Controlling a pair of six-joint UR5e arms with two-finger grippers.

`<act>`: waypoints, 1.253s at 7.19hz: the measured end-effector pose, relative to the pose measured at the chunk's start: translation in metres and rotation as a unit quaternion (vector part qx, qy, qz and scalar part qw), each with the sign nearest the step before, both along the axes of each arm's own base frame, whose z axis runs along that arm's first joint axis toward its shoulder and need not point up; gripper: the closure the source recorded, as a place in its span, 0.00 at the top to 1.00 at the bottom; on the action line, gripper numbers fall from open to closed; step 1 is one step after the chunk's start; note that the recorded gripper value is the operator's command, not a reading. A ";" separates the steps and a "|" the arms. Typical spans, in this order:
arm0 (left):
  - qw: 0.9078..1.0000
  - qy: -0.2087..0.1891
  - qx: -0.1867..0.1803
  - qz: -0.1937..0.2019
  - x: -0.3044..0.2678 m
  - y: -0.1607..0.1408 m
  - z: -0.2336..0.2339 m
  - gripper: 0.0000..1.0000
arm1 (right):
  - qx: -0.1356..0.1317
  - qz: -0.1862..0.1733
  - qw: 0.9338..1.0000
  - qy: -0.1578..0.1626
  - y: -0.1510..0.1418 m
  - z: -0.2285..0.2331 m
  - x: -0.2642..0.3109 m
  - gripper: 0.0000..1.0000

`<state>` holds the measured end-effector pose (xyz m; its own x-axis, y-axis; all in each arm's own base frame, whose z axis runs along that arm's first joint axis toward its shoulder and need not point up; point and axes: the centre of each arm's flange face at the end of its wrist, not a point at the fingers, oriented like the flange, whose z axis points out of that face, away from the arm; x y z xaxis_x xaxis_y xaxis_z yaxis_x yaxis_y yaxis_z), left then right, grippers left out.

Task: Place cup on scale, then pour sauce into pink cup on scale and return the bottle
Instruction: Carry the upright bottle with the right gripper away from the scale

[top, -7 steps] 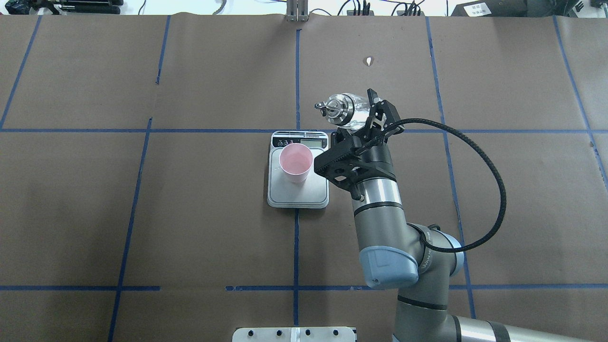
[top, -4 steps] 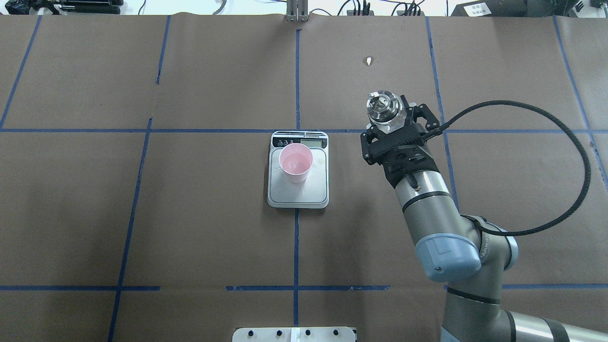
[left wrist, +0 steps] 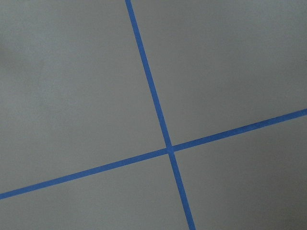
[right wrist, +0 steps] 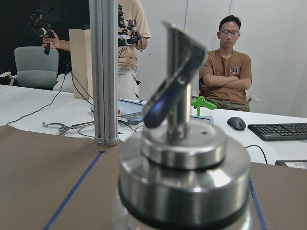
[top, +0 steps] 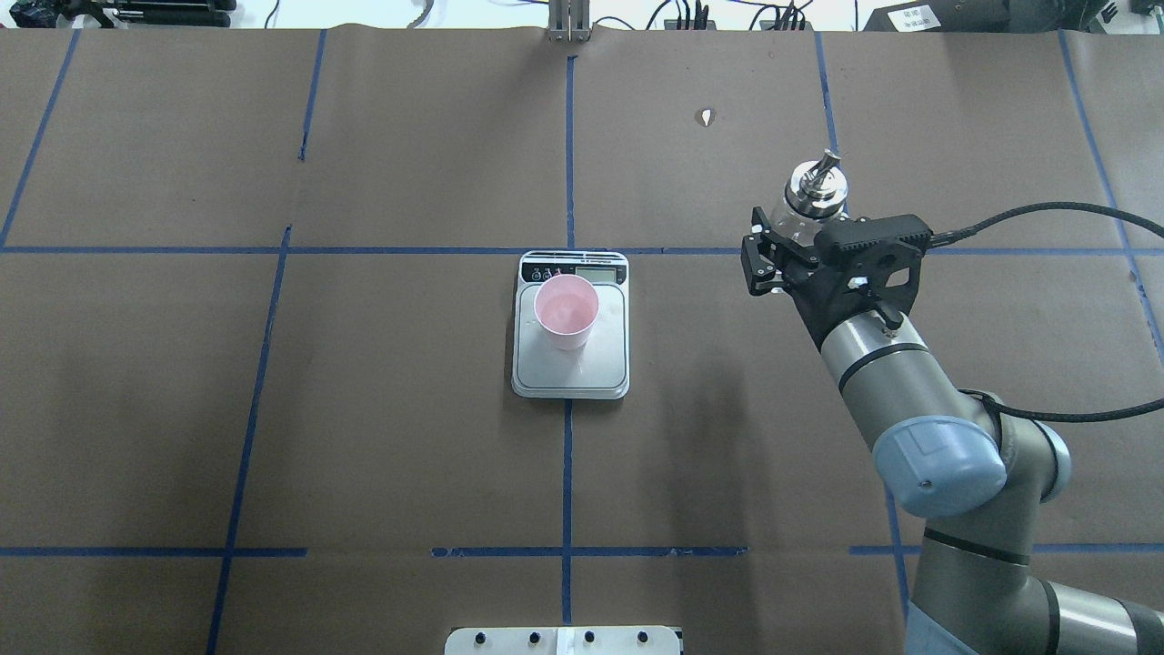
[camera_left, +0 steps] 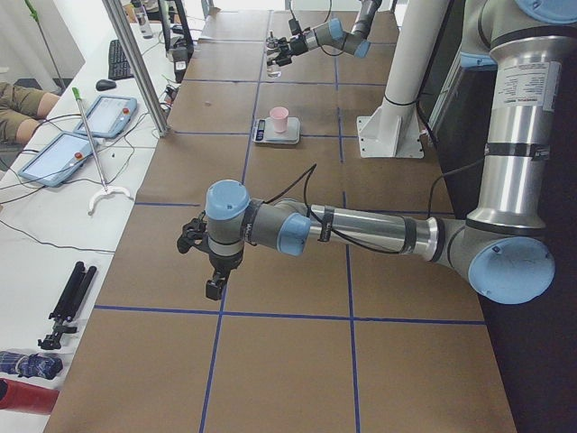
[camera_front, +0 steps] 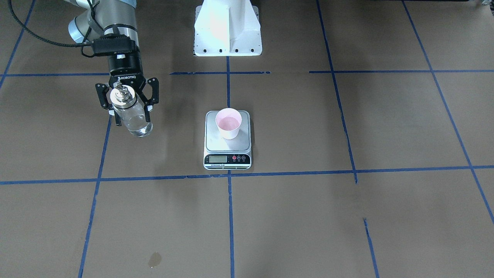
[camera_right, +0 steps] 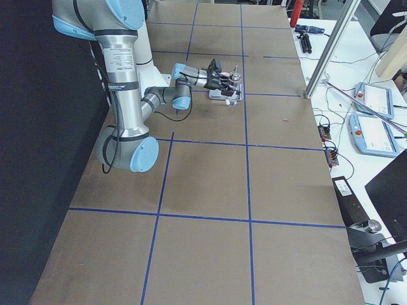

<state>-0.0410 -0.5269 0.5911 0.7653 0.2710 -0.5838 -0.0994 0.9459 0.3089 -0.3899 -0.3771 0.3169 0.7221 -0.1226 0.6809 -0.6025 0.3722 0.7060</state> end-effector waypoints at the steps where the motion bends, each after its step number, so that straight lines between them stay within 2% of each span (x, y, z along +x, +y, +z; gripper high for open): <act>1: 1.000 0.000 0.001 0.000 0.000 0.000 -0.001 1.00 | -0.014 0.004 1.000 -0.013 0.000 0.021 0.015 0.00; 5: 1.000 0.000 0.005 0.000 0.000 0.001 -0.005 1.00 | -0.050 0.041 0.998 0.012 0.000 0.103 0.040 0.00; 7: 1.000 0.000 0.005 0.000 0.000 0.001 -0.005 1.00 | -0.041 0.060 0.997 -0.014 -0.002 0.143 0.037 0.00; 9: 1.000 0.000 0.006 0.000 0.000 0.001 -0.006 1.00 | -0.026 0.058 0.998 -0.015 -0.003 0.169 0.034 0.00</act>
<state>-0.0410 -0.5262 0.5854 0.7650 0.2775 -0.5812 -0.0993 0.9424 0.3194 -0.3561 -0.3799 0.4855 0.7089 -0.0034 0.7053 -0.6640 0.3343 0.6689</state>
